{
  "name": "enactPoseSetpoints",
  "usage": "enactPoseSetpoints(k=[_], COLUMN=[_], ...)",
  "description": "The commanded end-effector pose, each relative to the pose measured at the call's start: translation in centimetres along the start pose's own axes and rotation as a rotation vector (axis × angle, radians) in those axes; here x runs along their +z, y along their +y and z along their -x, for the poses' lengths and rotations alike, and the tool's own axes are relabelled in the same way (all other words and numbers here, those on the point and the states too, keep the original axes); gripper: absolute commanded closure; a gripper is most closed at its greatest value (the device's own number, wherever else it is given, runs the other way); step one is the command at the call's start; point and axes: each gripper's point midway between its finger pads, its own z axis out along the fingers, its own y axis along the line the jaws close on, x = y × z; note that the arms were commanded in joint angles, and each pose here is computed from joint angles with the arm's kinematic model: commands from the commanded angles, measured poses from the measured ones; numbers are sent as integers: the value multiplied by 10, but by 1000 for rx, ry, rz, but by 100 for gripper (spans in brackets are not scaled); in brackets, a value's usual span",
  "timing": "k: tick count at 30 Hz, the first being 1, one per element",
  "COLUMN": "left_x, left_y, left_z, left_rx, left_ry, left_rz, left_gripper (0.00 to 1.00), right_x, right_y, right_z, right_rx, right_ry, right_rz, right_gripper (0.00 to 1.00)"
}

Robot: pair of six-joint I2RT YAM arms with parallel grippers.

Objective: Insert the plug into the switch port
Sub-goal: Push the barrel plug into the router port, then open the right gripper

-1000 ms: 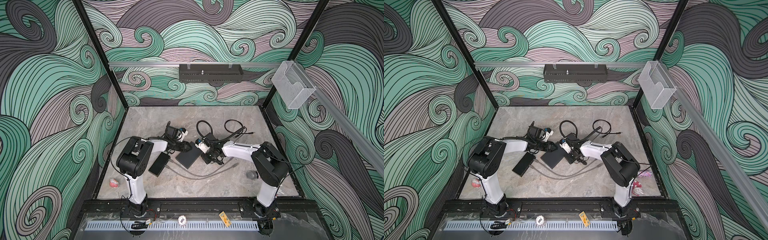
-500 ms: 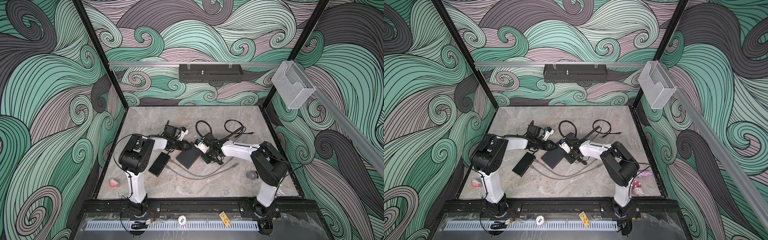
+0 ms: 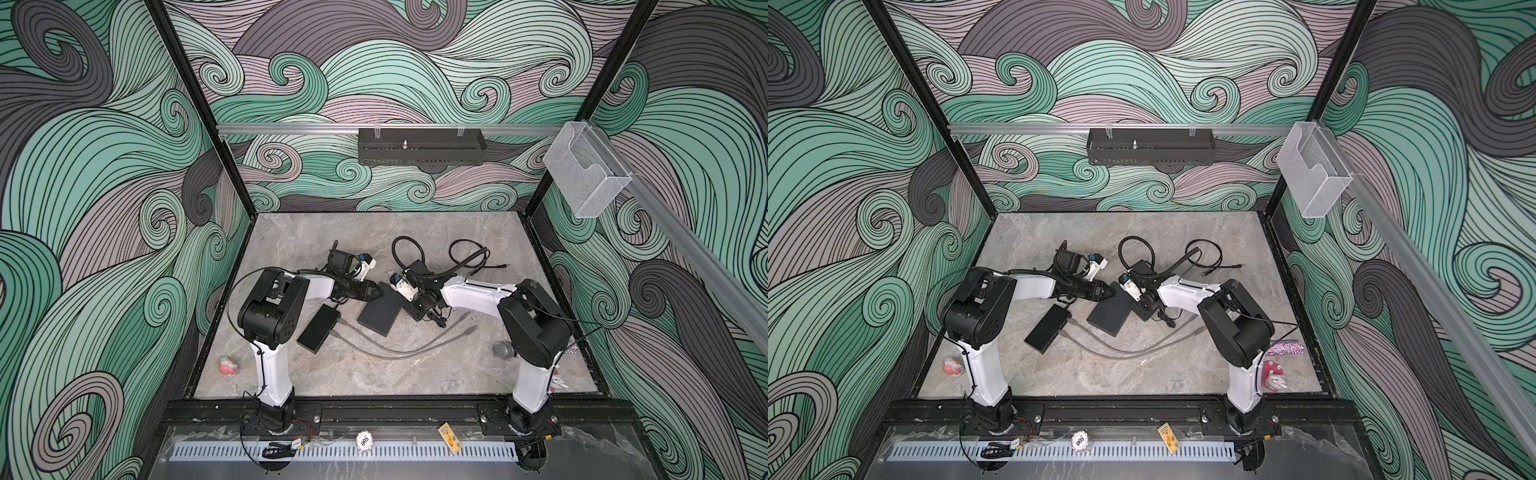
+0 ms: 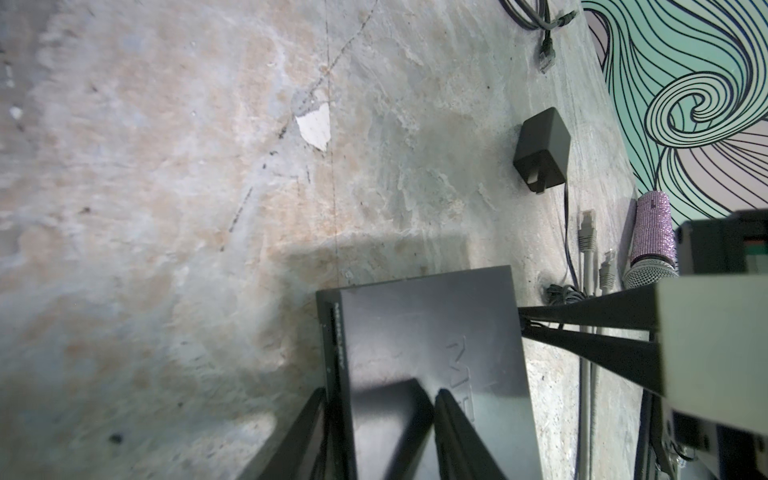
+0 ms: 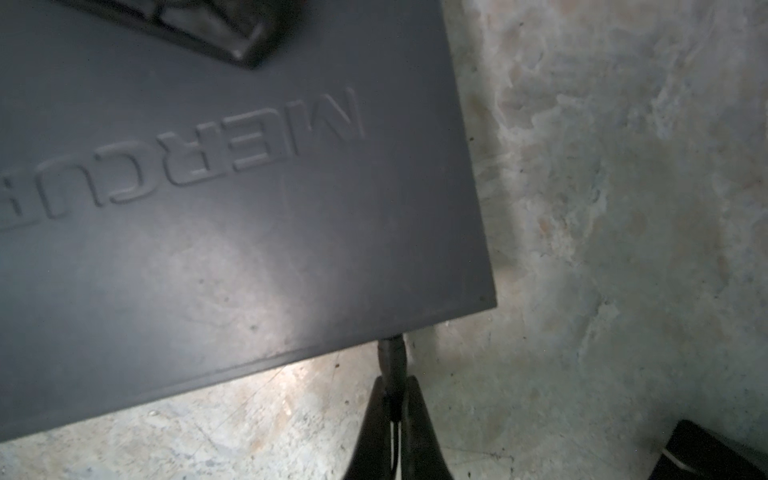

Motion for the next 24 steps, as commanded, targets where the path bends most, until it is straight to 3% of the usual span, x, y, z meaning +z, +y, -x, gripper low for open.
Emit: enactPoseSetpoints(k=[1,10,24], left_x=[18,21,24], left_y=[-35,-36,-39], left_z=[-40,-43,-43], left_rx=[-23,-44,-53], left_ry=[150,154,153], left_rz=[-157,-156,-152], left_gripper=[59,60,59], right_x=[5,9,12], right_y=[5,0,-9], right_z=[40,58,71], right_rx=[-126,-200,-147], right_ry=[-129,-168,-204], right_rz=[27,66,34], right_gripper=[100,100,97])
